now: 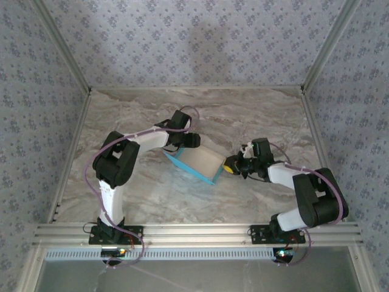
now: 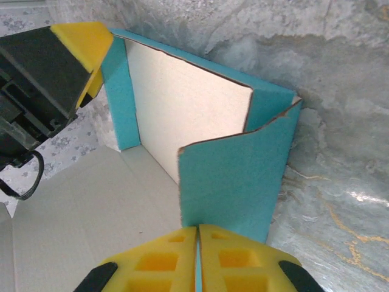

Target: Fold the paper box

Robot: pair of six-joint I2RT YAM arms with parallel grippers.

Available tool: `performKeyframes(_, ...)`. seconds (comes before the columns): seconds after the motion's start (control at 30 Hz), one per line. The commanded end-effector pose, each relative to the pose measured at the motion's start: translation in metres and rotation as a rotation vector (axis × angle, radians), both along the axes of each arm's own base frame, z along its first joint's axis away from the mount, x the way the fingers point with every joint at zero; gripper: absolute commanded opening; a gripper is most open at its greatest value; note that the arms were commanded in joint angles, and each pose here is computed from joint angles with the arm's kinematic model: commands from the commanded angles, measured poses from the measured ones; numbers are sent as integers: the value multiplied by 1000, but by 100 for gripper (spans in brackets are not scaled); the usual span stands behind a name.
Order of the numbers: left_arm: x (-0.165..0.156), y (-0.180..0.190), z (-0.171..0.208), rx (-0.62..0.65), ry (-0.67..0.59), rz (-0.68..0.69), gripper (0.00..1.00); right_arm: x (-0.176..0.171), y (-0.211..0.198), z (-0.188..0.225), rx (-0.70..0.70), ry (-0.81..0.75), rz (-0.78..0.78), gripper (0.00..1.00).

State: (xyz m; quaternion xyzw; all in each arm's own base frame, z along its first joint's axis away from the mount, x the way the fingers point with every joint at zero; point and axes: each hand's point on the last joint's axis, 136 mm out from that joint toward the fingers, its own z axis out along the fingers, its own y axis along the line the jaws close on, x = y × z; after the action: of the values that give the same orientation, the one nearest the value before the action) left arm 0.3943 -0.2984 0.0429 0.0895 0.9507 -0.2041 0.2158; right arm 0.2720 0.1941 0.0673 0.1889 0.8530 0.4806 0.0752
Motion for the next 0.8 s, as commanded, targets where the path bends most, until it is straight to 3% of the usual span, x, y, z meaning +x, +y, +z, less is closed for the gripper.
performKeyframes(0.0, -8, -3, -9, 17, 34, -28, 62, 0, -3, 4, -1, -13, -12, 13)
performKeyframes(0.47, -8, -4, -10, 7, 39, -19, 62, -17, 4, -27, -168, 38, 109, 24)
performKeyframes(0.77, -8, -2, -12, 7, 42, -16, 62, -13, 0, -11, -226, 7, 132, 30)
